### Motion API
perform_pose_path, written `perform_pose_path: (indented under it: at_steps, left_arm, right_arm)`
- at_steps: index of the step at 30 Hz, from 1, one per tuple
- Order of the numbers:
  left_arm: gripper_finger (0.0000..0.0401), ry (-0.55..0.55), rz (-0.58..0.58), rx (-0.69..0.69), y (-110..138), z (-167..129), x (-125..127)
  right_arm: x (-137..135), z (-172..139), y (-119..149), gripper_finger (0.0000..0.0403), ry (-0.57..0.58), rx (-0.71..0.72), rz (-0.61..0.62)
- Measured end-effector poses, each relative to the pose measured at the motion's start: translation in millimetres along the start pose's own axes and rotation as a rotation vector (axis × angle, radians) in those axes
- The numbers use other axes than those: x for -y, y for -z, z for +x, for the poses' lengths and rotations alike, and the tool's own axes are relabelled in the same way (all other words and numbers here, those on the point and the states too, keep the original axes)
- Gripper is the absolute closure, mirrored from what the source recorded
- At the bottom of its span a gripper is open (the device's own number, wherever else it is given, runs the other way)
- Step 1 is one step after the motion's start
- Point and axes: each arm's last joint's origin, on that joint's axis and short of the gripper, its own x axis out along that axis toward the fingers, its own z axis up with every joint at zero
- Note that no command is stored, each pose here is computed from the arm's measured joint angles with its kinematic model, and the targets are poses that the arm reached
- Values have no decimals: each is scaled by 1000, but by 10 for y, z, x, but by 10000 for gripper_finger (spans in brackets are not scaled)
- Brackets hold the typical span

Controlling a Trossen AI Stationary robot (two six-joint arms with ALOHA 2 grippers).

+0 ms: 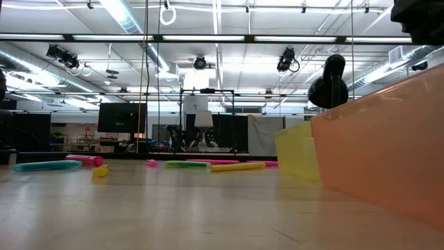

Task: Pick & Place Markers
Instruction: Put the blue highlighter into the blue bin

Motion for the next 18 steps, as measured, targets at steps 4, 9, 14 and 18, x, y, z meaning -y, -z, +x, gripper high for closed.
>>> perform_pose_path:
  at_steps: [4,9,14,18]
  left_arm:
    - [176,0,0,0,0,0,0]
    - [176,0,0,-1,1,0,0]
    - [176,0,15,-1,1,0,0]
    - [176,0,16,-1,1,0,0]
  right_arm:
    - [-56,100,56,348,20,-1,-11]
    - [-108,248,129,348,87,-21,-53]
    - [-159,397,173,348,128,0,-92]
    - [-168,521,185,348,158,18,-93]
